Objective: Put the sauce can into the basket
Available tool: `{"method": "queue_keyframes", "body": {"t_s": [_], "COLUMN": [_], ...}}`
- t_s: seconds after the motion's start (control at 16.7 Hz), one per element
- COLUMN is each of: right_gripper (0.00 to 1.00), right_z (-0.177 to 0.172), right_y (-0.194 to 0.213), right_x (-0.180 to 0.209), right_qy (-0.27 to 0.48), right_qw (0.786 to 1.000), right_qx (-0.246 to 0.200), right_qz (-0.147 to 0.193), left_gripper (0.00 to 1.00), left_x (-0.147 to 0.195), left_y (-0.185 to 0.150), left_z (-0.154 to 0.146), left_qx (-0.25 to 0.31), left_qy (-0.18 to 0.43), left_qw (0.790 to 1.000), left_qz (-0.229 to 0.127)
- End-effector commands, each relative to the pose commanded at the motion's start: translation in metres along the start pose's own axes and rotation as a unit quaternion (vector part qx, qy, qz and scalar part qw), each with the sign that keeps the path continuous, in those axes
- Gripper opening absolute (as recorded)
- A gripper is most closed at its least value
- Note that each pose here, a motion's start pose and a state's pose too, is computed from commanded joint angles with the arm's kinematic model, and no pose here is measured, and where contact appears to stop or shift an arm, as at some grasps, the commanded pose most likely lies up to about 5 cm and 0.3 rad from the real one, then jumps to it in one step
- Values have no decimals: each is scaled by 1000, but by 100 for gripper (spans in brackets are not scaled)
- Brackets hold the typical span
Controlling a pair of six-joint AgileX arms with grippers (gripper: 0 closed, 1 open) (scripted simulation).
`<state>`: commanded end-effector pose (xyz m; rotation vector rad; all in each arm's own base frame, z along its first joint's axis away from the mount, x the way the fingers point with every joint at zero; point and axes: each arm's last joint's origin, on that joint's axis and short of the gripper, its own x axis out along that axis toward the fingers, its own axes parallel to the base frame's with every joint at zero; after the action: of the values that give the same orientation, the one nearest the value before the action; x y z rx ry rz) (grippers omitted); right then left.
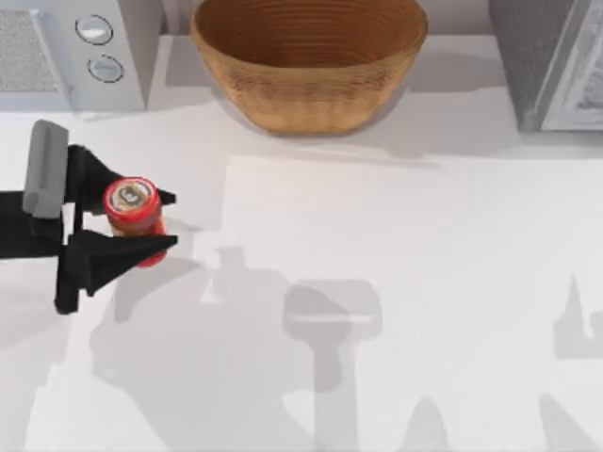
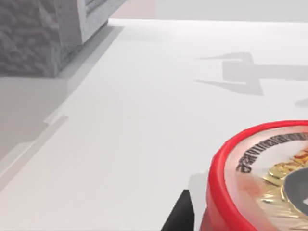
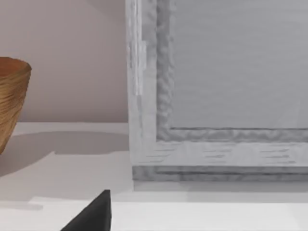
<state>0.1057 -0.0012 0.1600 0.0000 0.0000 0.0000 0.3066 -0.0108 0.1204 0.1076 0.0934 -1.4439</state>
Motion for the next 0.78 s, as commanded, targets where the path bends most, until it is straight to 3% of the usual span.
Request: {"method": "queue_keyframes", "body": {"t_s": [0.18,0.36,0.6,0.78], "right_gripper": [100,100,100,100], "right_z": [0,0,0,0], "right_y": [0,0,0,0], "right_x": [0,0,0,0], "right_qy": [0,0,0,0], "right_qw": [1000,1000,1000,1000], "right_qx": [0,0,0,0], "right_qz": [0,0,0,0], "left_gripper": [0,0,0,0], "left_x": [11,30,64,93], "left_y": [23,55,98,122], "left_z": [12,34,75,105], "left_qx": [4,11,14,5], "left_qy": [36,77,99,79], "left_qw": [999,996,986,976], "left_qz": [13,48,132,205]}}
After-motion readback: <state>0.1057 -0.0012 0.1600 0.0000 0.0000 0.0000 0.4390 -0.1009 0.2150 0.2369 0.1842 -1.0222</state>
